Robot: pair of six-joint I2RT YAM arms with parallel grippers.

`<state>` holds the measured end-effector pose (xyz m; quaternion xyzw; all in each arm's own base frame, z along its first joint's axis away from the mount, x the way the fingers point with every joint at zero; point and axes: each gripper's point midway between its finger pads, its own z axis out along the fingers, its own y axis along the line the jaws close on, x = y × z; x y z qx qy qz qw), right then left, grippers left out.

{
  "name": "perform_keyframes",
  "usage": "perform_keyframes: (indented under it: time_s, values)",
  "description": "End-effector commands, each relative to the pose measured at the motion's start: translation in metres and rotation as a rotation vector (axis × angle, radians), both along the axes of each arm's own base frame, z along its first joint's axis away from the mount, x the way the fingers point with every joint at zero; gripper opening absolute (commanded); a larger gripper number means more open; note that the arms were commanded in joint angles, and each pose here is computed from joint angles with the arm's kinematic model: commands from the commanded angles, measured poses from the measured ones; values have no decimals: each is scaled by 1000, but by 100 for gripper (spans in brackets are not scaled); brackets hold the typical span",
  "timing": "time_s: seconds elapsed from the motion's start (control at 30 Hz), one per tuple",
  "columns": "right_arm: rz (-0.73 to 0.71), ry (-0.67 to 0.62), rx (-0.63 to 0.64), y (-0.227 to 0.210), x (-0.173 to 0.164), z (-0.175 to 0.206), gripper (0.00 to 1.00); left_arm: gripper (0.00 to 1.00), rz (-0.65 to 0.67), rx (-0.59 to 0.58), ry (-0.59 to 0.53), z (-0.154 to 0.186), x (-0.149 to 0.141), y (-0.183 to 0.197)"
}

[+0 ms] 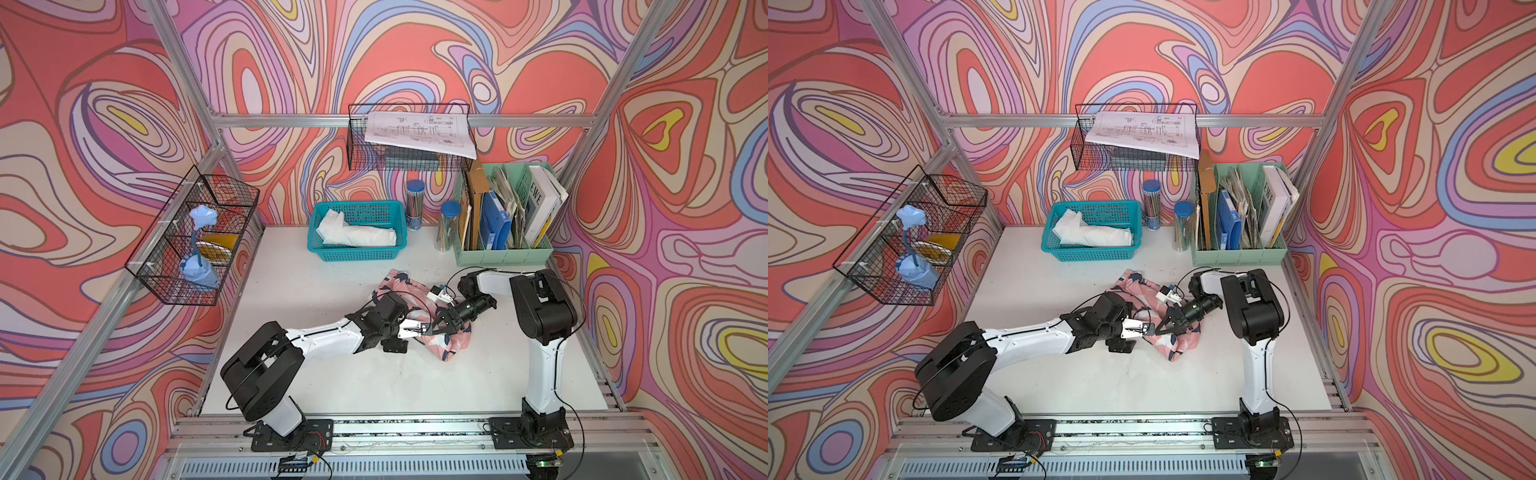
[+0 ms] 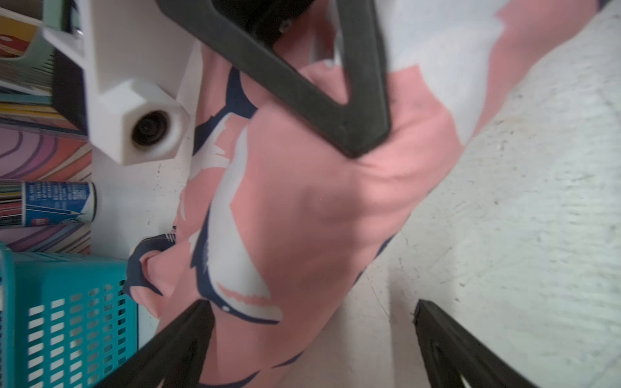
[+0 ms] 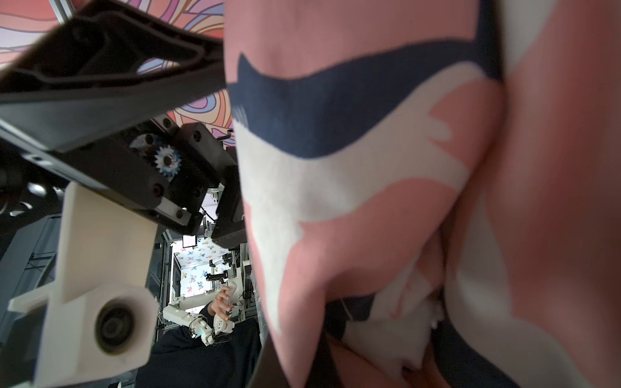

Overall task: Roll up the shorts
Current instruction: Roll the shorts at the center of the board.

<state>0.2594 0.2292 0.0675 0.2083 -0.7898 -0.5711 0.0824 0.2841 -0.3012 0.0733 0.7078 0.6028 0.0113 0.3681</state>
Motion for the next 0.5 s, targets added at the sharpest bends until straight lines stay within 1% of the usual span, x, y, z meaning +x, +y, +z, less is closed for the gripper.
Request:
perform_keyframes:
  time_s: [0.0,0.13,0.23,0.47]
  values:
    - [-2,-16,3,-1,2,-2,0,99,-13,-36,-80,4,8,-7]
    - [2,-10,3,-1,2,-3,0,98,-16,-27,-77,-1,7,-6]
    - [4,-7,5,-1,2,-4,0,98,-24,-6,-45,-11,5,-6]
    - [10,-14,12,-1,1,-2,0,98,-34,29,-19,-29,5,-6]
